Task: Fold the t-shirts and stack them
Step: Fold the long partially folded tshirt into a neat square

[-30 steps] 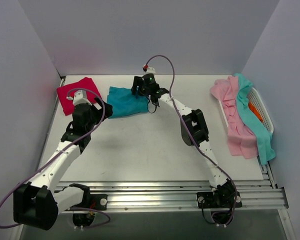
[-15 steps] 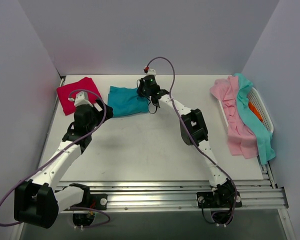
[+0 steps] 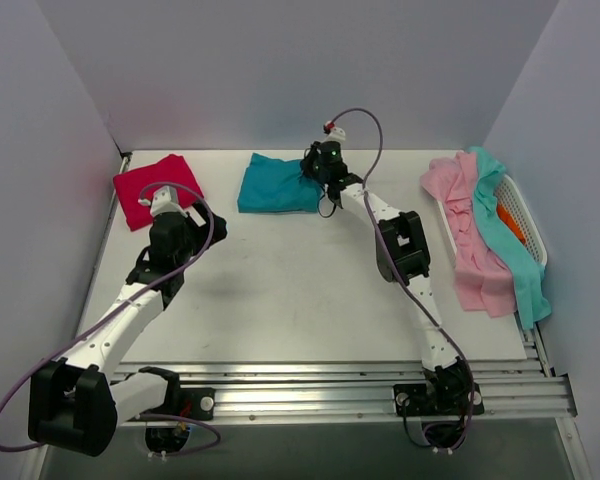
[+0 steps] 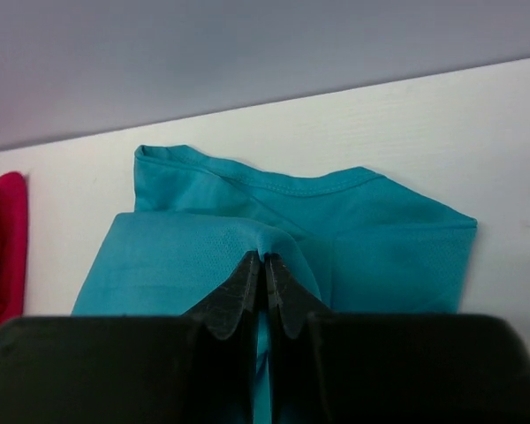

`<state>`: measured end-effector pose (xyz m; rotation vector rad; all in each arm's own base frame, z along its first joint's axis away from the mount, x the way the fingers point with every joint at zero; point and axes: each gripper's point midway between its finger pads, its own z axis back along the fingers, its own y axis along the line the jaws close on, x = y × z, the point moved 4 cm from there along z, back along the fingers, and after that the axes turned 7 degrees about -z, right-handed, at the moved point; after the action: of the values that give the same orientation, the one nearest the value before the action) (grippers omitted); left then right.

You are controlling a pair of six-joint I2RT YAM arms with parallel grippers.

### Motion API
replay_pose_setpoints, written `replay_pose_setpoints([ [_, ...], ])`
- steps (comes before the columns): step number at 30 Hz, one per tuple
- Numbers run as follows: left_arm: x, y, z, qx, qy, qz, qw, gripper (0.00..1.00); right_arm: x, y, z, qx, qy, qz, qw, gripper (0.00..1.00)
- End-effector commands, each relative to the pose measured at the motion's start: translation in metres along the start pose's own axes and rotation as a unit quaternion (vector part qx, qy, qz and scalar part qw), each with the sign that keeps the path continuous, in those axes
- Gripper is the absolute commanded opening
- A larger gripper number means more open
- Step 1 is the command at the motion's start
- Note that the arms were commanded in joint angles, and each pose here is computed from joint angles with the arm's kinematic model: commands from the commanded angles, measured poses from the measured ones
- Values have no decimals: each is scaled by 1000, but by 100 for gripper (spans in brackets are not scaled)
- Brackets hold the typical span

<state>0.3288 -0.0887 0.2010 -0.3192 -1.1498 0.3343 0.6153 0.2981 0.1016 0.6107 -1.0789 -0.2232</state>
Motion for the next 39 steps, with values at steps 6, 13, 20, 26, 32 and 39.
replay_pose_setpoints([
  [6, 12, -14, -14, -28, -33, -6, 999, 97, 66, -95, 7, -72, -143, -104, 982, 0],
  [13, -13, -45, -84, -72, -2, -27, 997, 97, 80, -93, 6, -33, -138, -119, 983, 0],
  [20, -52, -65, -108, -83, 21, -40, 996, 99, 150, -39, 54, 32, -181, -95, 978, 0],
  [26, -57, -63, -107, -79, 30, -46, 995, 99, 183, -112, 57, -115, -253, -54, 959, 0],
  [32, -52, -69, -96, -79, 25, -59, 995, 99, 155, -186, 13, -201, -234, -58, 949, 0],
  [39, -47, -73, -85, -80, 21, -66, 994, 99, 115, -212, -16, -179, -210, -72, 959, 49],
])
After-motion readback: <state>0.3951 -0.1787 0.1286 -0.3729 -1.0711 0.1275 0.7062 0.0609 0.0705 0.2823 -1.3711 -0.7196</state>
